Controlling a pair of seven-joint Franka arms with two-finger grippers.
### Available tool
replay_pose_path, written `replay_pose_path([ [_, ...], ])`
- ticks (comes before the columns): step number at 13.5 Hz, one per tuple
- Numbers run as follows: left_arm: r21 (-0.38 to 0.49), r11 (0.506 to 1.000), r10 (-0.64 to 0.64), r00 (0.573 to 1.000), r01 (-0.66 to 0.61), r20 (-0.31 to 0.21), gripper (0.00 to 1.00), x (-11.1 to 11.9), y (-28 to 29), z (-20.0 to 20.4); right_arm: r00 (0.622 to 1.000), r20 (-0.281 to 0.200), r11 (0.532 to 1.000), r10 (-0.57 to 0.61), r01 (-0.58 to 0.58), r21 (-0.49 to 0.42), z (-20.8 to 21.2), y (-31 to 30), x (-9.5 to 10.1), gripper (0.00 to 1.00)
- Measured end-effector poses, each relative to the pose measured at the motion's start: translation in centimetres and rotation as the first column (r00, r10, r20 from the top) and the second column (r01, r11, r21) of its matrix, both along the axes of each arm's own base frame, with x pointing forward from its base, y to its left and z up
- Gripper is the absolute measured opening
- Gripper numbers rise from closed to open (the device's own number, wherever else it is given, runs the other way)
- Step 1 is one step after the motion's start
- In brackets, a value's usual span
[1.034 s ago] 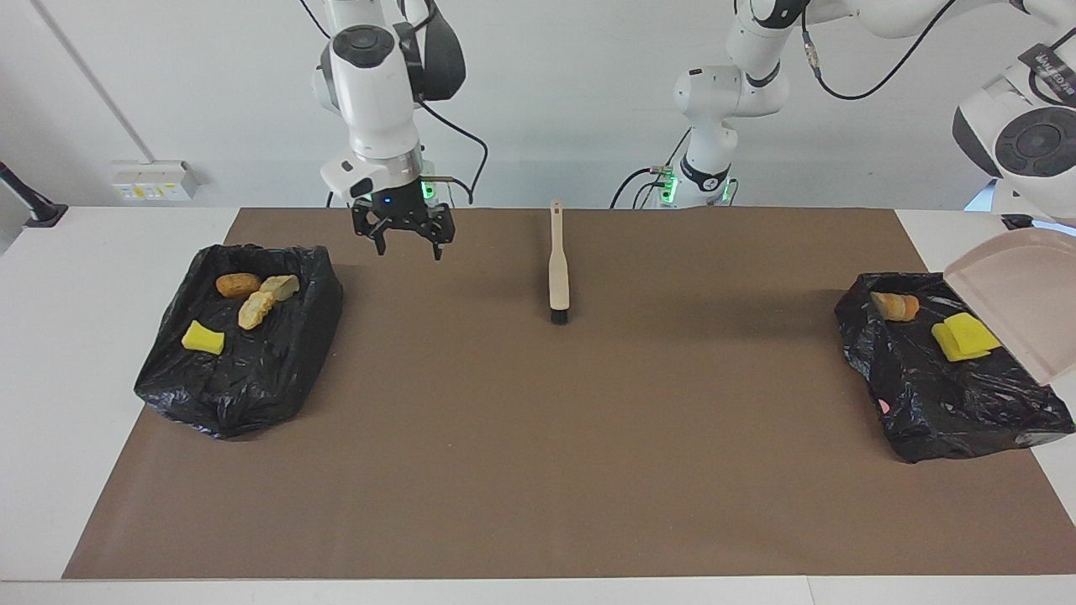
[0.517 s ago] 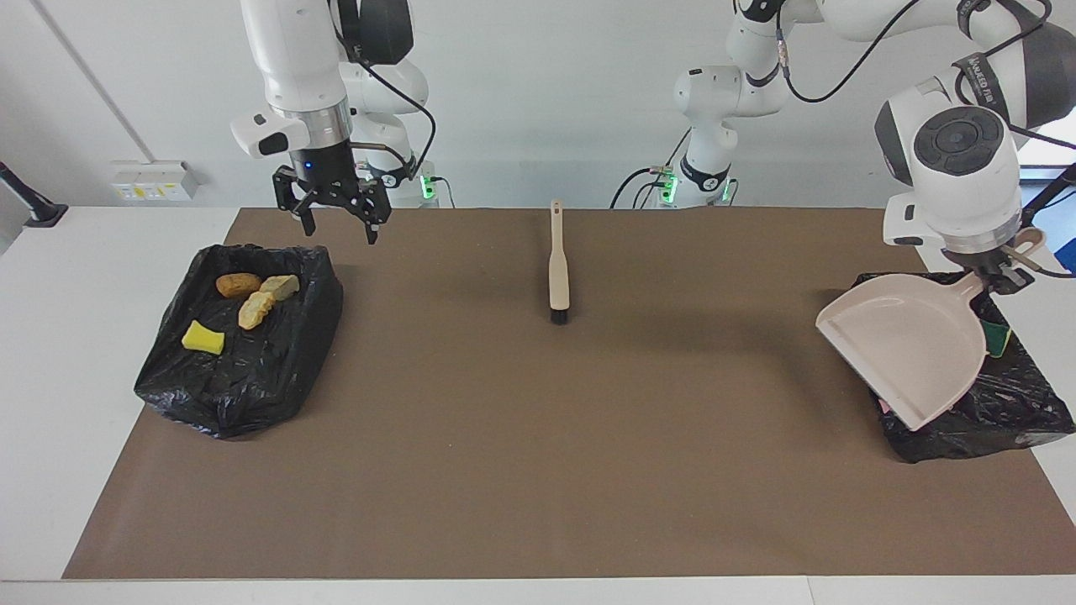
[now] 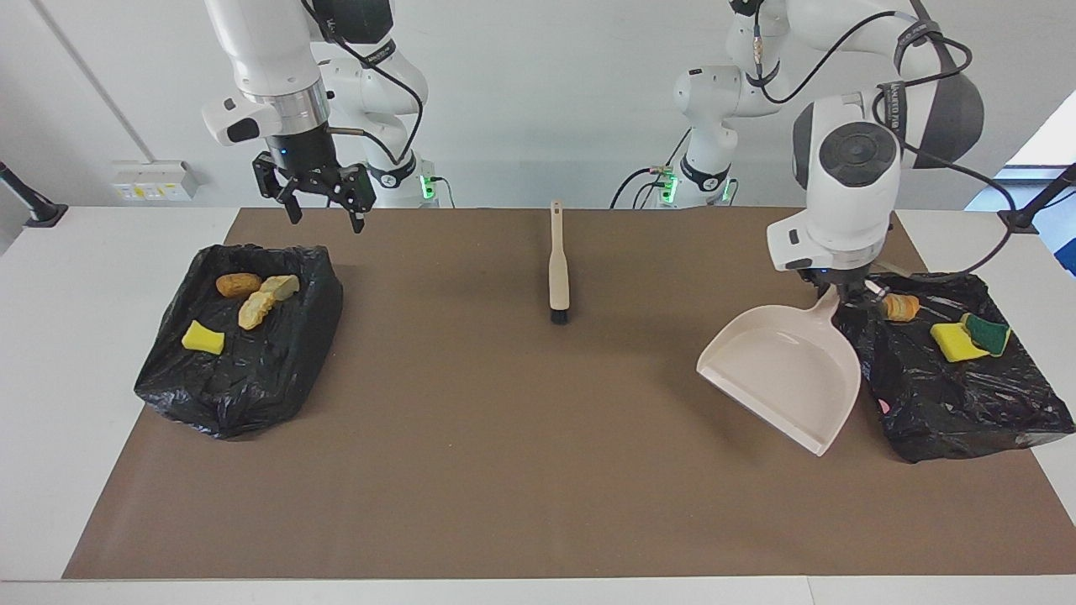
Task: Sweep and dump trash in bin
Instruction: 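Bring the dustpan back to the table center with the left gripper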
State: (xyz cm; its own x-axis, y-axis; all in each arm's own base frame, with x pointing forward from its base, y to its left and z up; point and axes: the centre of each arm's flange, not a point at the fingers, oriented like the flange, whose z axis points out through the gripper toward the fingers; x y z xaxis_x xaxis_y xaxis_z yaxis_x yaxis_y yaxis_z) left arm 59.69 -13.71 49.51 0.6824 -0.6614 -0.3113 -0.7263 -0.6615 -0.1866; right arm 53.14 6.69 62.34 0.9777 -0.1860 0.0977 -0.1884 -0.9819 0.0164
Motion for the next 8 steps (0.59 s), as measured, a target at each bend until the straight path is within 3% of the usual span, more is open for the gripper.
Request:
replay_pose_path([
  [2, -0.047, 0.992, 0.122, 0.991, -0.120, 0.058, 0.32, -0.2, -5.2, -2.5, 1.000, 0.002, 1.000, -0.004, 0.004, 0.001, 0.1, -0.2, 0.0, 1.00],
  [4, -0.108, 0.965, 0.248, 0.966, -0.239, 0.077, 0.32, -0.6, -9.5, -4.9, 1.000, 0.004, 1.000, -0.020, 0.020, 0.002, 0.2, -1.1, 0.1, 1.00],
  [6, -0.205, 0.909, 0.387, 0.918, -0.363, 0.090, 0.32, -0.5, -12.5, -6.4, 0.999, 0.003, 0.999, -0.047, 0.047, 0.005, 0.2, -2.4, 0.3, 1.00],
  [8, -0.319, 0.822, 0.523, 0.847, -0.472, 0.095, 0.32, -0.3, -15.3, -6.9, 0.998, 0.002, 0.998, -0.058, 0.058, 0.007, 0.1, -3.0, 0.4, 1.00],
])
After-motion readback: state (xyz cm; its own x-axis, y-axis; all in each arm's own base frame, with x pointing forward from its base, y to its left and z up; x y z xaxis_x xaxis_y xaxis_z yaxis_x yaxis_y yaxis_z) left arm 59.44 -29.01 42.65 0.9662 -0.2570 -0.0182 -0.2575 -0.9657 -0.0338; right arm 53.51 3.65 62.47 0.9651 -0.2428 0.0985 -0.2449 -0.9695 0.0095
